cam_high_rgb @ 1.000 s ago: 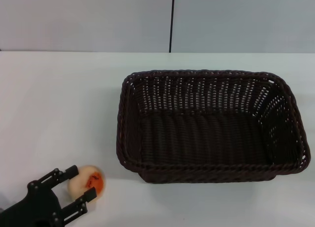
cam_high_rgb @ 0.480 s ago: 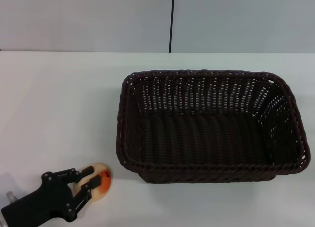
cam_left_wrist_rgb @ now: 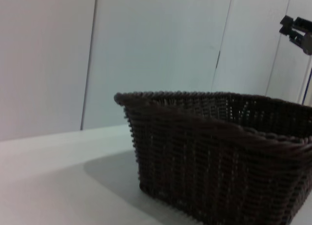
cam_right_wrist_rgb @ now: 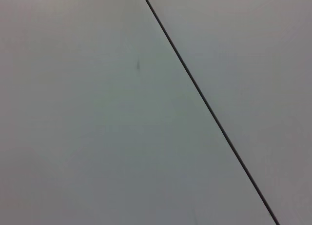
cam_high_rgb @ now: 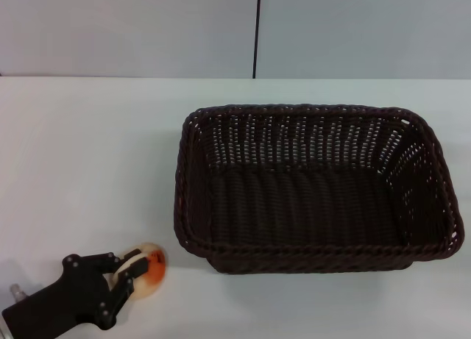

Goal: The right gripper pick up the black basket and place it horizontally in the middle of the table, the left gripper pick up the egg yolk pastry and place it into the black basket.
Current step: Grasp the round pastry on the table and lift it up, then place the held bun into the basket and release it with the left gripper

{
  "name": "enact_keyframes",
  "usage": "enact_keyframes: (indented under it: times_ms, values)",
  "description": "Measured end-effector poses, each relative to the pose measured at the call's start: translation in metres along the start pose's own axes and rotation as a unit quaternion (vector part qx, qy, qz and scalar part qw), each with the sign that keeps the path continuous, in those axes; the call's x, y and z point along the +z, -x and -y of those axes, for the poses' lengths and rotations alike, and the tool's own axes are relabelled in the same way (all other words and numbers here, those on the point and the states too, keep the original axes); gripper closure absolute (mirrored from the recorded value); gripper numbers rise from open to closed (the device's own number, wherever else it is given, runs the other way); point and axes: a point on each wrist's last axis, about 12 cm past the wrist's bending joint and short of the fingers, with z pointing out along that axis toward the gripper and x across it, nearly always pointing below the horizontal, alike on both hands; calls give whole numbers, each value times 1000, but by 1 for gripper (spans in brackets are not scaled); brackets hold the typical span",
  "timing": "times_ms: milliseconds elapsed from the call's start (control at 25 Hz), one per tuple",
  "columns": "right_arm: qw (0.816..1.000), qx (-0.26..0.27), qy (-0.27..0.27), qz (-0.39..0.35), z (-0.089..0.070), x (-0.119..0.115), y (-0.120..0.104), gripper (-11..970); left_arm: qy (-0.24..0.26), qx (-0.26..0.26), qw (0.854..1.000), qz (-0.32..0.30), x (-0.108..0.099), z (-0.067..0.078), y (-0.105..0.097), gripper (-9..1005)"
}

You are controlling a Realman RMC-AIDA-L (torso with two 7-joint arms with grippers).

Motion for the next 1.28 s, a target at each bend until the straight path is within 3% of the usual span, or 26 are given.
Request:
enact_keyframes:
  times_ms: [360,440,520,640,760,800,840,960,1120,1280]
  values:
    - [1000,0,-1,2,0,1,1,590,38,-3,997,71,-12,-6,14,929]
    - [1000,0,-1,3,0,1,1,591,111,-21,984,139,-27,-21,28,934]
    - [1000,0,-2,3,0,0,0,591,121,-27,977,174,-27,-24,36,933]
    - [1000,2,-3,2,0,-1,0,591,97,-28,970,222,-10,-24,49,935]
    - [1000,4,-6,1,1,-3,0,592,40,-49,965,256,30,-21,65,937]
    - [1000,5,-6,1,1,-3,0,592,40,-49,965,256,30,-21,65,937]
    - [1000,7,-8,0,1,-4,-1,592,8,-55,966,252,50,-18,70,938]
    - [1000,10,-10,-1,1,-6,-2,592,-17,-57,969,241,65,-15,74,939]
    - [1000,10,-14,-2,1,-8,-2,593,-64,-70,978,188,99,-8,75,923]
    - [1000,10,-14,-2,1,-8,-3,594,-73,-75,978,178,110,-3,75,865]
